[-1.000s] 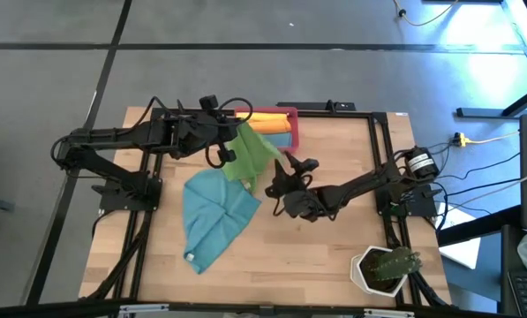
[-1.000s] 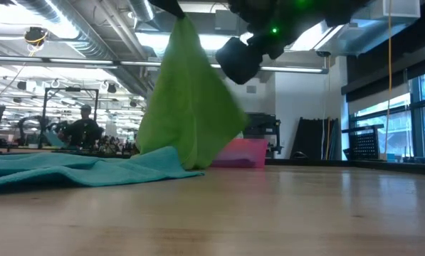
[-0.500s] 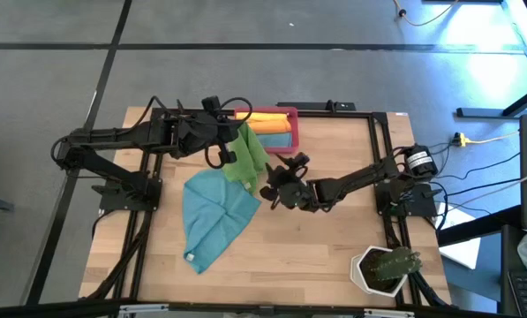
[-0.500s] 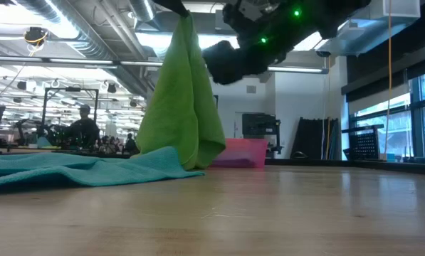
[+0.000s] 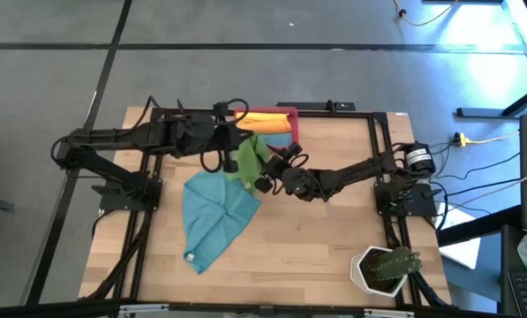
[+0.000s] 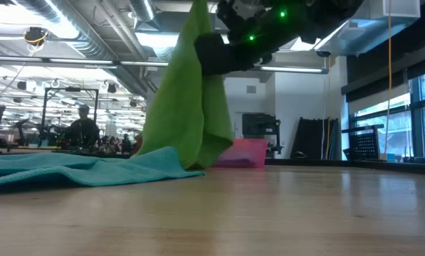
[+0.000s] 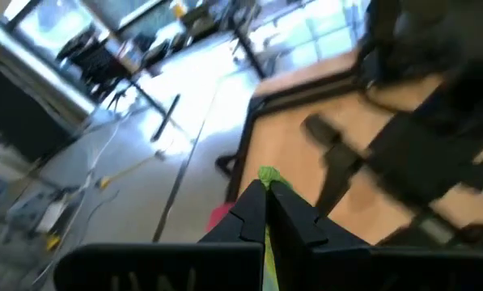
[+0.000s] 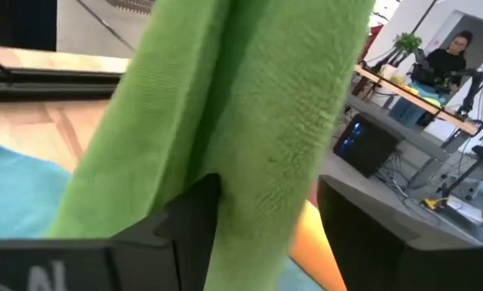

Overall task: Roll microfiber towels into tight, uniform cylinder then place into a basket
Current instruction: Fold the green microfiber towel

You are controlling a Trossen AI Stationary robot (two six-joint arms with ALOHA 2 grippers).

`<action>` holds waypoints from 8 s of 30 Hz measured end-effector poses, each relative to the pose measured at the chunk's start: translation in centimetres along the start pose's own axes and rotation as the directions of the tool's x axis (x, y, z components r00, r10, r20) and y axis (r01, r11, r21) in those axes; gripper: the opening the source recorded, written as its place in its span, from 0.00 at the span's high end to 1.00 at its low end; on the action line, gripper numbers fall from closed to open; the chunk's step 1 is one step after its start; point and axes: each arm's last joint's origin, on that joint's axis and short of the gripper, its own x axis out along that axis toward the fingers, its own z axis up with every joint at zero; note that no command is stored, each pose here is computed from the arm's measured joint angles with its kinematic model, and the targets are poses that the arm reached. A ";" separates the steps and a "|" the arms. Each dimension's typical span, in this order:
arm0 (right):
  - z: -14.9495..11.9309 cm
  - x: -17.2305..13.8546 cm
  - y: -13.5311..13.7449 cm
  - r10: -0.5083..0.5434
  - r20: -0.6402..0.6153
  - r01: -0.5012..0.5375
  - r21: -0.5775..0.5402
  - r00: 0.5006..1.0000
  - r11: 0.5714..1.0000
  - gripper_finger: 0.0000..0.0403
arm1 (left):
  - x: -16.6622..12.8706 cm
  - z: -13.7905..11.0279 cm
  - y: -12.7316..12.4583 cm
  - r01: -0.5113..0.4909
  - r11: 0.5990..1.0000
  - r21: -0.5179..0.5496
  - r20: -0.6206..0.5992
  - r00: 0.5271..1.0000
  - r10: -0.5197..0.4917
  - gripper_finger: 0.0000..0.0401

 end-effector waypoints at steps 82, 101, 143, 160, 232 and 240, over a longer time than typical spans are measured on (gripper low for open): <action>-7.7 -8.5 -5.9 0.660 -0.628 -0.573 0.384 0.412 0.724 0.98 | 4.7 -14.8 -13.7 0.412 0.859 -0.303 -0.291 0.819 -0.495 1.00; -5.0 -7.6 -8.6 0.358 -0.790 -0.577 0.007 0.498 0.817 0.60 | 6.1 -16.6 -11.3 0.309 0.881 -0.359 -0.335 0.838 -0.430 1.00; -12.2 -12.0 -5.2 0.257 -0.444 -0.507 -0.659 0.858 0.556 0.52 | 6.1 -16.6 -11.3 0.308 0.882 -0.355 -0.336 0.839 -0.429 1.00; -12.0 -10.8 -5.6 0.268 -0.447 -0.518 -0.664 0.853 0.540 0.52 | 6.1 -16.6 -11.3 0.310 0.883 -0.353 -0.336 0.839 -0.429 1.00; -12.1 -7.0 -3.5 0.504 -0.320 -0.587 -0.578 0.802 0.567 0.69 | 6.0 -16.7 -11.3 0.311 0.883 -0.351 -0.343 0.835 -0.430 1.00; -10.2 -7.4 -2.4 0.521 -0.266 -0.566 -0.582 0.811 0.583 0.86 | 6.1 -16.7 -11.2 0.294 0.896 -0.334 -0.351 0.843 -0.408 1.00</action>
